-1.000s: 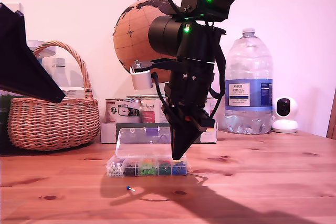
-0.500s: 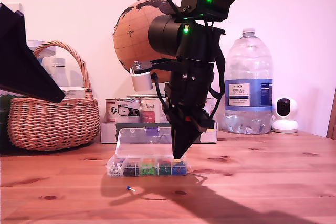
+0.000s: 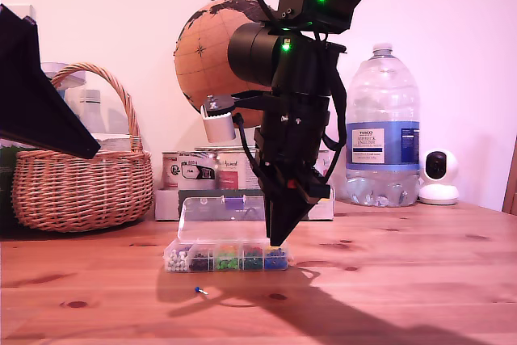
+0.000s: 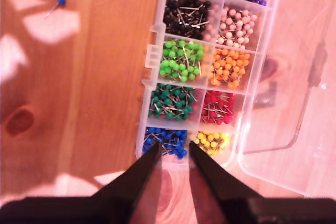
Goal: Sort the loose pins on the table into their correct compartments
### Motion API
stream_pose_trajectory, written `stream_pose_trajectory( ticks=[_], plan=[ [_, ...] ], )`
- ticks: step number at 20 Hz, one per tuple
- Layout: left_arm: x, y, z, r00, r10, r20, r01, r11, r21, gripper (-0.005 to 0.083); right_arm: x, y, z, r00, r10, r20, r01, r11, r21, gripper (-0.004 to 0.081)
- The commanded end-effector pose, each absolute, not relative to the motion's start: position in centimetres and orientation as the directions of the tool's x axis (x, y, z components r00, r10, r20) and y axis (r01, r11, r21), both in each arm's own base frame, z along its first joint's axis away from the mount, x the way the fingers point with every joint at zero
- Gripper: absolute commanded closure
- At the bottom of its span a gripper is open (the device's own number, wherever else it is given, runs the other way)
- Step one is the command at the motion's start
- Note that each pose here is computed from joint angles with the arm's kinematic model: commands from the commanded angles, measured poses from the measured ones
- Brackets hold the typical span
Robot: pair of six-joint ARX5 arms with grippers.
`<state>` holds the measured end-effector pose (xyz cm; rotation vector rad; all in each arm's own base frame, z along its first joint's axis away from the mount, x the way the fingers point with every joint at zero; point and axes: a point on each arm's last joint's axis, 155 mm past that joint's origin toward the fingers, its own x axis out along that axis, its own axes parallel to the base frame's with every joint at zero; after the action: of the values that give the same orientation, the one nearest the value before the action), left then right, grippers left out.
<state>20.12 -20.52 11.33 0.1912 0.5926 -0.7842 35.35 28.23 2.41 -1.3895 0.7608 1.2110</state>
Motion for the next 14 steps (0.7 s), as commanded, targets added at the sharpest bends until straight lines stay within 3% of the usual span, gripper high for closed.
stream_pose_trajectory(
  ticks=[1, 6, 11, 14],
  plan=[
    [20.1, -20.5, 11.1, 0.555, -0.609, -0.567, 0.714, 0.698, -0.052, 0.0795, 35.1, 28.3, 1.6, 0.257, 0.166, -0.952, -0.934, -0.212, -0.289, 0.0788],
    [20.1, -20.5, 11.1, 0.555, -0.608, -0.568, 0.713, 0.699, -0.051, 0.0795, 34.3, 28.6, 3.9, 0.255, 0.172, -0.952, -0.93, -0.226, -0.29, 0.0783],
    [20.6, -19.8, 11.0, 0.586, -0.575, -0.572, 0.684, 0.729, -0.032, 0.0795, 31.5, 30.0, 5.4, 0.217, 0.187, -0.958, -0.93, -0.26, -0.261, 0.0783],
    [19.9, -19.7, 10.2, 0.551, -0.575, -0.605, 0.684, 0.727, -0.067, 0.0795, 30.2, 31.2, 5.3, 0.201, 0.199, -0.959, -0.951, -0.195, -0.24, 0.0783]
  ],
)
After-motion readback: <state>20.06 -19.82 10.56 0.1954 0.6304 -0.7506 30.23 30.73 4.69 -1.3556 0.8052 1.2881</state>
